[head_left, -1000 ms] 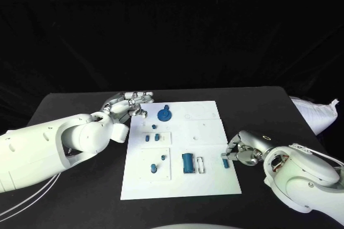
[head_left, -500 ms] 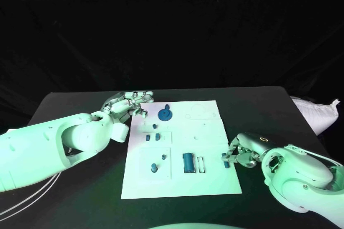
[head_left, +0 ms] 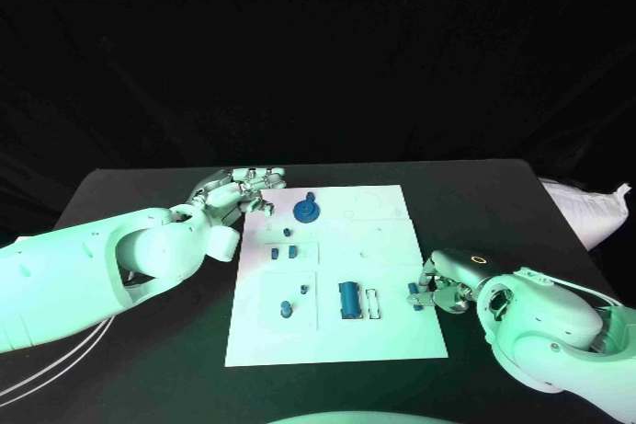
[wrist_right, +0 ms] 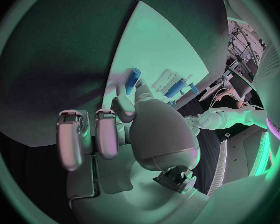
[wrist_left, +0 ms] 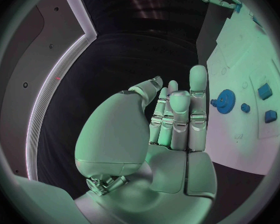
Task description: Assemble the parts on the task board
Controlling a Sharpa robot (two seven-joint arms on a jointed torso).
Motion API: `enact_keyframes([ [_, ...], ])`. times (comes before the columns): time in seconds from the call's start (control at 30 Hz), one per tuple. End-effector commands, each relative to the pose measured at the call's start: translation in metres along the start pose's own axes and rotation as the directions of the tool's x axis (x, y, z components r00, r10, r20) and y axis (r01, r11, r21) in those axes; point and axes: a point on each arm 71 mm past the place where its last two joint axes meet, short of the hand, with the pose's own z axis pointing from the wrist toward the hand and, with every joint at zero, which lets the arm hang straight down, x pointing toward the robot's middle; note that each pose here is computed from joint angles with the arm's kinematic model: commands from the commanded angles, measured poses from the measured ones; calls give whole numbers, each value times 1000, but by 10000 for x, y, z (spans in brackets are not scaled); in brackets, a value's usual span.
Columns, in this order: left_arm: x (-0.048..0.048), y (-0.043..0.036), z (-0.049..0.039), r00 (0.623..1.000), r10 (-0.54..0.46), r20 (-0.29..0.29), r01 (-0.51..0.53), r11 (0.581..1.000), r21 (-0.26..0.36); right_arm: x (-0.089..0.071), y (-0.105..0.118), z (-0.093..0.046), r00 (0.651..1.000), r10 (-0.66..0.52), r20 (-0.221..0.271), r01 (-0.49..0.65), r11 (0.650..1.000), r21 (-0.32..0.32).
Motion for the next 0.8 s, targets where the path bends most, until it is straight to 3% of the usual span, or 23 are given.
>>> enact_keyframes([
  [0.03,21,-3,1,1000,-9,-19,9,1000,4,83,0,13,993,-106,-46,107,994,19],
  [0.53,25,-1,2,1000,-9,-20,9,1000,3,155,152,79,972,-234,-25,234,972,-17],
  [0.7,25,-1,1,1000,-9,-19,9,1000,3,154,157,72,983,-183,-19,183,983,-14],
  [0.8,22,-1,-1,1000,-9,-19,9,1000,3,148,150,50,996,-82,-22,82,997,-8],
])
